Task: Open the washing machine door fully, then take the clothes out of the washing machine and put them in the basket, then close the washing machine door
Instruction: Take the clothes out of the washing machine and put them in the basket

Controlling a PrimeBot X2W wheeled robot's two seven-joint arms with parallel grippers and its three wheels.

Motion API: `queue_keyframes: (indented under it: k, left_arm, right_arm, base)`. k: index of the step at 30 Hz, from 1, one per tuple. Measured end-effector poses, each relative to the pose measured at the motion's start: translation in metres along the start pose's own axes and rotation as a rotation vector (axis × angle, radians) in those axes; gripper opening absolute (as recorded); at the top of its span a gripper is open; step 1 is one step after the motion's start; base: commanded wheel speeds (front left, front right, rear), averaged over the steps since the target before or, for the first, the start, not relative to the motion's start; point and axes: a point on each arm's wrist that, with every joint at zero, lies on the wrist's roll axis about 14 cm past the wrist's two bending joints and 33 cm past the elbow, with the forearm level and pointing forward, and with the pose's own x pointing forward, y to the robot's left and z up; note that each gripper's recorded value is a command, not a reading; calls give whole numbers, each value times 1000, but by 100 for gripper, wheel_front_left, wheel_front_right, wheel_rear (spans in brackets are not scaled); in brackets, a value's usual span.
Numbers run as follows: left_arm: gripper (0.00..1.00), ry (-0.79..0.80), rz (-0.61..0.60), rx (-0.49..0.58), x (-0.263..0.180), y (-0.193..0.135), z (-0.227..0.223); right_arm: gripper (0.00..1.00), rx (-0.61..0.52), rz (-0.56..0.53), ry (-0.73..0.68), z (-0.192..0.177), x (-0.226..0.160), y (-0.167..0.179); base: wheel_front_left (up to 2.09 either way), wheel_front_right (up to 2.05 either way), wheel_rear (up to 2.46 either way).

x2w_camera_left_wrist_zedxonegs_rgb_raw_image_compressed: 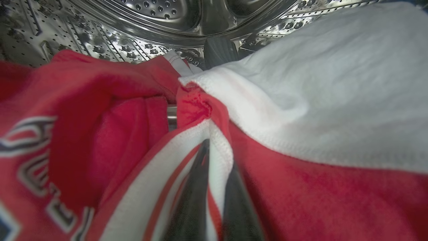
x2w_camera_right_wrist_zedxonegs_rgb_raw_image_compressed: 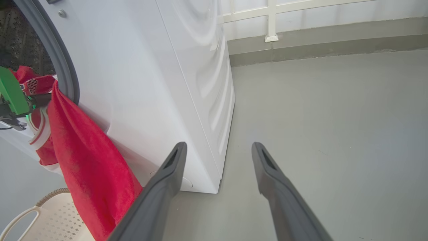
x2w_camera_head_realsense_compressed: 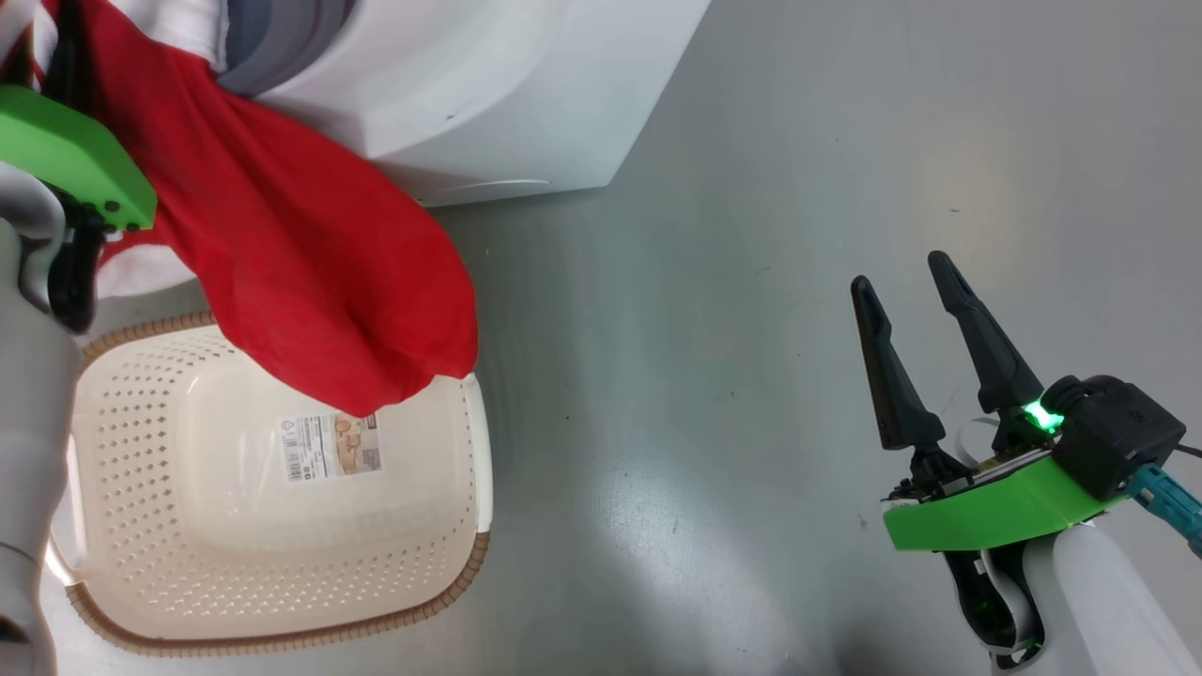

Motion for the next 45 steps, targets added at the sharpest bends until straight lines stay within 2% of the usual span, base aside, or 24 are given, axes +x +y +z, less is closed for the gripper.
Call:
queue_keyframes:
  k: [10,15,24,35,45]
  left_arm:
    - [0,-54,-12,-56,-9,-4,12]
    - [0,-144,-7,-111,-25,3,30]
    - [0,-297,40,-153,-72,14,49]
    - [0,-419,54,-120,-144,2,57]
    - [0,-501,87,-109,-198,5,66]
  right_arm:
    - [100,1,4,-21,7,1,2]
    - [100,2,13,-40,15,2,6]
    - [100,4,29,-75,29,1,13]
    - [100,5,26,-90,38,-17,16]
    - [100,8,40,-102,44,-26,23]
  base:
    - [0,0,0]
    - [0,0,0]
    - [0,0,0]
    - [0,0,0]
    - [0,0,0]
